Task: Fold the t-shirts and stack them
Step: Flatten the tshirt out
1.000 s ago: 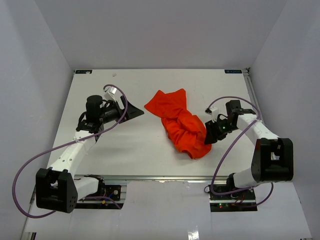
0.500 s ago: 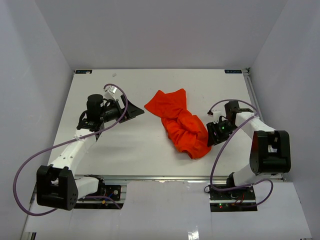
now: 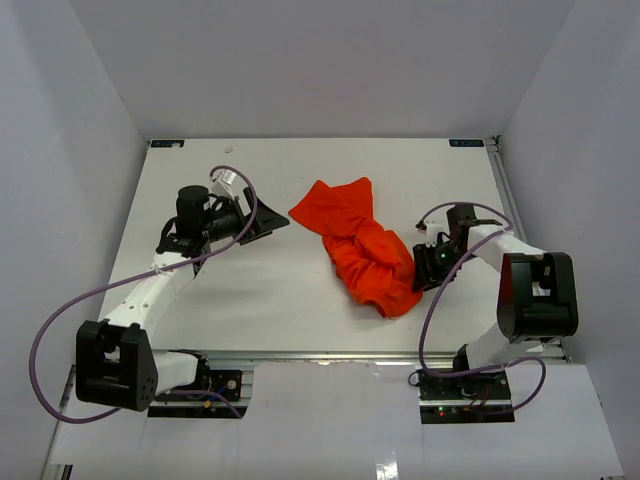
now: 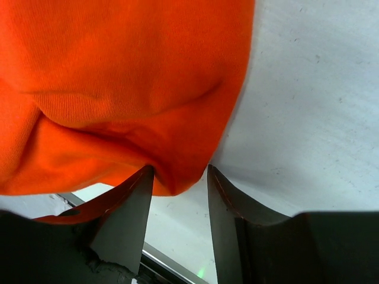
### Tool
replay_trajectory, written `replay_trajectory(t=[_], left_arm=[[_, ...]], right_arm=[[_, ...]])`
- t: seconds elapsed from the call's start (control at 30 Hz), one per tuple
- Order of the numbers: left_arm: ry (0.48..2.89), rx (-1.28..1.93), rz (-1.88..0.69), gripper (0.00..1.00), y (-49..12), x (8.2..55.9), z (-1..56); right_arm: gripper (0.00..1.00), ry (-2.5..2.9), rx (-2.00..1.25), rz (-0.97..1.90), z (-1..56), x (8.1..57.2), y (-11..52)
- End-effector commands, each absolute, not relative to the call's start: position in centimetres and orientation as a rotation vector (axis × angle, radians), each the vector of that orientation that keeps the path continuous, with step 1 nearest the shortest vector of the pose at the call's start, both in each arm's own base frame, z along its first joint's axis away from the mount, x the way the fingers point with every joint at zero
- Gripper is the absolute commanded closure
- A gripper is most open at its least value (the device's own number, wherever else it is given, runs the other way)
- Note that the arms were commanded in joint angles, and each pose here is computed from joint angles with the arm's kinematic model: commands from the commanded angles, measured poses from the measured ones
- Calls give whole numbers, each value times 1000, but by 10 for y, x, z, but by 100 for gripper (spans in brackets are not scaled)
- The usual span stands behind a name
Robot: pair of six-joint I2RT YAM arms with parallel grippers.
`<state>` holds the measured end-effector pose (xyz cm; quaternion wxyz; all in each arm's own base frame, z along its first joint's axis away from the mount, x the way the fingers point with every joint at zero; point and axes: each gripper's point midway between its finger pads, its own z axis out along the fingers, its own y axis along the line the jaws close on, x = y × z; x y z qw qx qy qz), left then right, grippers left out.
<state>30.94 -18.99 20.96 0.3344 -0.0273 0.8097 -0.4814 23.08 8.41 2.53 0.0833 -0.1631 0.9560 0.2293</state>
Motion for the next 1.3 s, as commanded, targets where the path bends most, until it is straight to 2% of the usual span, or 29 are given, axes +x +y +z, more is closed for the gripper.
replay_trajectory(t=[0.0, 0.4, 0.53, 0.6, 1.0, 1.13, 1.27], left_arm=[[2071, -29, -1268, 2, -194, 312, 228], [2065, -33, -1262, 2, -192, 309, 231], [2068, -39, -1262, 2, -192, 308, 229], [2069, -38, -1266, 2, -192, 306, 230], [2070, -44, -1258, 2, -192, 305, 232], [2072, -45, -1256, 2, -191, 306, 233], [2069, -41, -1254, 2, -191, 308, 234]], right_arm=[[52, 2845, -423, 692, 20, 238, 86], [50, 2821, -306, 802, 32, 254, 72], [52, 2837, -283, 825, 26, 250, 74], [56, 2853, -261, 851, 22, 244, 76], [58, 2874, -261, 908, 14, 234, 93], [70, 2879, -249, 905, 11, 234, 93], [94, 2812, -300, 807, 22, 255, 84]])
